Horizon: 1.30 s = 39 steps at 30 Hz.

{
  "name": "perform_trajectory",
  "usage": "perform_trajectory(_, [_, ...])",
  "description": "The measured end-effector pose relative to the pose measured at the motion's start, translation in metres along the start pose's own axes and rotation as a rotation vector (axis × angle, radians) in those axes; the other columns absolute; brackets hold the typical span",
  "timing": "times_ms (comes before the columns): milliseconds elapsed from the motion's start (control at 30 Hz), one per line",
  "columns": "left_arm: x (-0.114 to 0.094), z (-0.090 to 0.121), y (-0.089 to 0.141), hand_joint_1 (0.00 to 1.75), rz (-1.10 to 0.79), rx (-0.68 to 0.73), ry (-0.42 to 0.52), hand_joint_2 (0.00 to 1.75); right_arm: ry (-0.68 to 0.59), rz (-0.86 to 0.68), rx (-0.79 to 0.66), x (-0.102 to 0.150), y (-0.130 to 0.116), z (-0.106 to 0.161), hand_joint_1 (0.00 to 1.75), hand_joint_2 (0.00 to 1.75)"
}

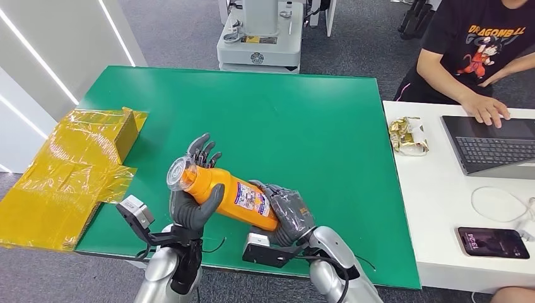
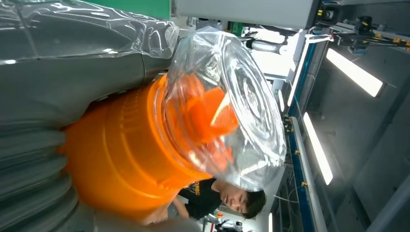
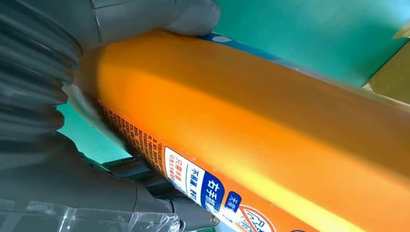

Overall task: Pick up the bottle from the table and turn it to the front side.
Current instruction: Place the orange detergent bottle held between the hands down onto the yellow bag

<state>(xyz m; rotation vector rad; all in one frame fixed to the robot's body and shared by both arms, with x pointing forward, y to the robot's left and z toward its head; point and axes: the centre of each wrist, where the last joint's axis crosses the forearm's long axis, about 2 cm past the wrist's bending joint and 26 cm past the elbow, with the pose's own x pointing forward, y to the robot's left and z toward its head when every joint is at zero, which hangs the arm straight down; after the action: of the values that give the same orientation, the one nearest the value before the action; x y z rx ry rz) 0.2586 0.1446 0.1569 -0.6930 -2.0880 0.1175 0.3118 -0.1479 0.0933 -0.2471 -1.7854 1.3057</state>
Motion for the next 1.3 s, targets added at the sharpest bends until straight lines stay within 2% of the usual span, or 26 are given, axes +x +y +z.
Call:
perform_trajectory(567, [0.0,0.0,0.0,1.75,0.013,-0.002,0.0,1.75,0.0,-0.002,0.016,-0.004,0.003,0.001,1.75,1.75])
perform_trajectory(600, [0.0,0.0,0.0,1.75,0.013,-0.002,0.0,1.75,0.0,-0.001,0.016,-0.004,0.003,0.001,1.66,1.75])
perform_trajectory(667, [0.0,0.0,0.0,1.75,0.014,-0.002,0.0,1.75,0.002,0.001,0.011,-0.004,0.003,0.001,1.03,1.75])
perform_trajectory(700, [-0.001,0.0,0.0,1.75,0.014,-0.003,0.0,1.75,0.005,0.002,0.006,-0.004,0.003,0.001,0.61,1.75])
perform_trajectory(733, [-0.001,0.0,0.0,1.75,0.015,-0.004,0.0,1.75,0.008,0.004,-0.002,-0.004,0.003,0.002,0.25,1.75])
perform_trajectory(800, [-0.001,0.0,0.0,1.75,0.016,-0.006,0.001,1.75,0.011,0.006,-0.018,-0.002,0.004,0.003,0.01,1.75])
perform_trajectory(933, [-0.002,0.0,0.0,1.75,0.014,-0.007,0.01,1.75,-0.01,-0.014,-0.072,0.005,0.004,0.004,0.0,1.75])
perform_trajectory(1300, [-0.003,0.001,0.002,1.75,-0.006,0.026,0.014,1.75,-0.096,-0.107,-0.35,0.033,-0.007,0.006,0.0,1.75])
